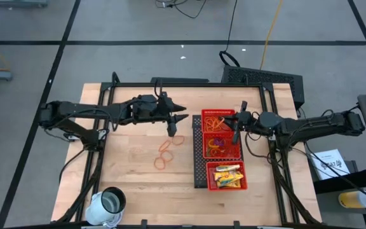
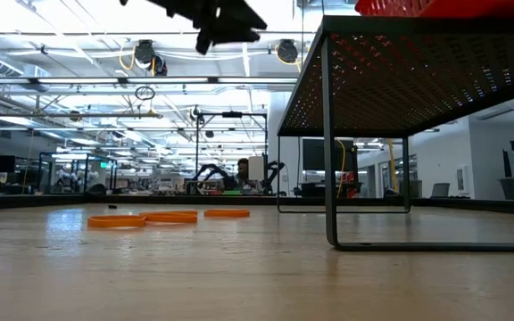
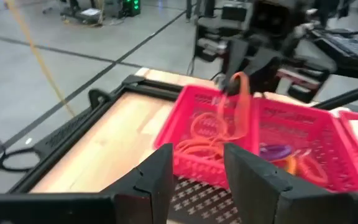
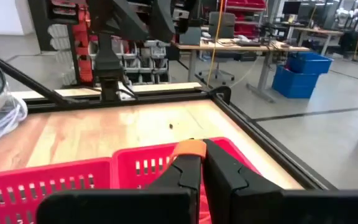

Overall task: Pick & Place Office Desk Supplies
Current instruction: Put the orange rubber band into the top red bin on the shelf

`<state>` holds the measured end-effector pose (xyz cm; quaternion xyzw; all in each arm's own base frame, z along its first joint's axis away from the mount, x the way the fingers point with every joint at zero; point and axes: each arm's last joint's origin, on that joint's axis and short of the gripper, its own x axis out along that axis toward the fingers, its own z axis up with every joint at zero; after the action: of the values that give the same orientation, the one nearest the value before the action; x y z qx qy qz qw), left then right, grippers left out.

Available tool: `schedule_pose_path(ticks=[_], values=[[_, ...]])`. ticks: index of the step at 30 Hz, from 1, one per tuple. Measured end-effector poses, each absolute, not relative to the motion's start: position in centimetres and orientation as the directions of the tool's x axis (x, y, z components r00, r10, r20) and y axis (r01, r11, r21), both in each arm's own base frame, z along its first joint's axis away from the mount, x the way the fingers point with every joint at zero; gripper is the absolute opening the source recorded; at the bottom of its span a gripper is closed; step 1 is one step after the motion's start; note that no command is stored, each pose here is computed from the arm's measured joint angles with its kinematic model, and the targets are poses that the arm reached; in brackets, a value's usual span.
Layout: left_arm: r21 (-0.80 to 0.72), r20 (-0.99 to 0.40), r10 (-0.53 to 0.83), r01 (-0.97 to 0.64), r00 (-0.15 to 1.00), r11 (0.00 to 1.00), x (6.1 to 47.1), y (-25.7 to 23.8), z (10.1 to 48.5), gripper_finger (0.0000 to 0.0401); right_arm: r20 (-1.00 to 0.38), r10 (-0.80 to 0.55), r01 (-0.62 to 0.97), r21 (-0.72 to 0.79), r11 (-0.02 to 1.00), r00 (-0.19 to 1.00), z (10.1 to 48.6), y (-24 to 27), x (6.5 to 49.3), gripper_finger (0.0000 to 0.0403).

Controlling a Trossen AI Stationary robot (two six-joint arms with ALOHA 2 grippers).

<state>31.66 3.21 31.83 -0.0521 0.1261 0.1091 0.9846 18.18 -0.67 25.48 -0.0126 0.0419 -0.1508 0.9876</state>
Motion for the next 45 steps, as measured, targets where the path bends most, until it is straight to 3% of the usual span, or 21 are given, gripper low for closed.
schedule_pose_path(ticks=[9, 15, 19, 25, 35, 45], values=[[-0.158, -0.316, 0.226, -0.287, 0.921, 0.945, 31.3, 4.1, 29.9, 0.0152, -0.109, -0.350, 0.345, -0.062, 0.936, 0.930, 25.2, -0.8, 18.1, 0.0038], [-0.164, -0.320, 0.223, -0.285, 0.921, 0.944, 31.3, 4.0, 29.9, 0.0152, -0.197, -0.346, 0.363, 0.056, 0.930, 0.917, 24.3, -0.8, 17.8, 0.0137], [-0.161, -0.310, 0.224, -0.283, 0.924, 0.945, 31.3, 4.0, 30.0, 0.0152, -0.180, -0.343, 0.364, 0.101, 0.926, 0.922, 24.7, -0.8, 17.4, 0.0204], [-0.166, -0.309, 0.224, -0.284, 0.924, 0.944, 31.3, 4.0, 30.0, 0.0152, -0.222, -0.319, 0.350, 0.114, 0.930, 0.921, 27.3, -0.7, 16.9, 0.0264], [-0.176, -0.308, 0.224, -0.287, 0.925, 0.942, 31.3, 4.0, 30.0, 0.0152, -0.508, -0.356, 0.396, -0.032, 0.918, 0.784, 29.2, -1.5, 18.3, 0.0257], [-0.173, -0.343, 0.215, -0.286, 0.915, 0.942, 31.2, 3.8, 29.7, 0.0152, -0.442, -0.356, 0.385, -0.025, 0.922, 0.824, 30.3, -1.5, 18.4, 0.0254]])
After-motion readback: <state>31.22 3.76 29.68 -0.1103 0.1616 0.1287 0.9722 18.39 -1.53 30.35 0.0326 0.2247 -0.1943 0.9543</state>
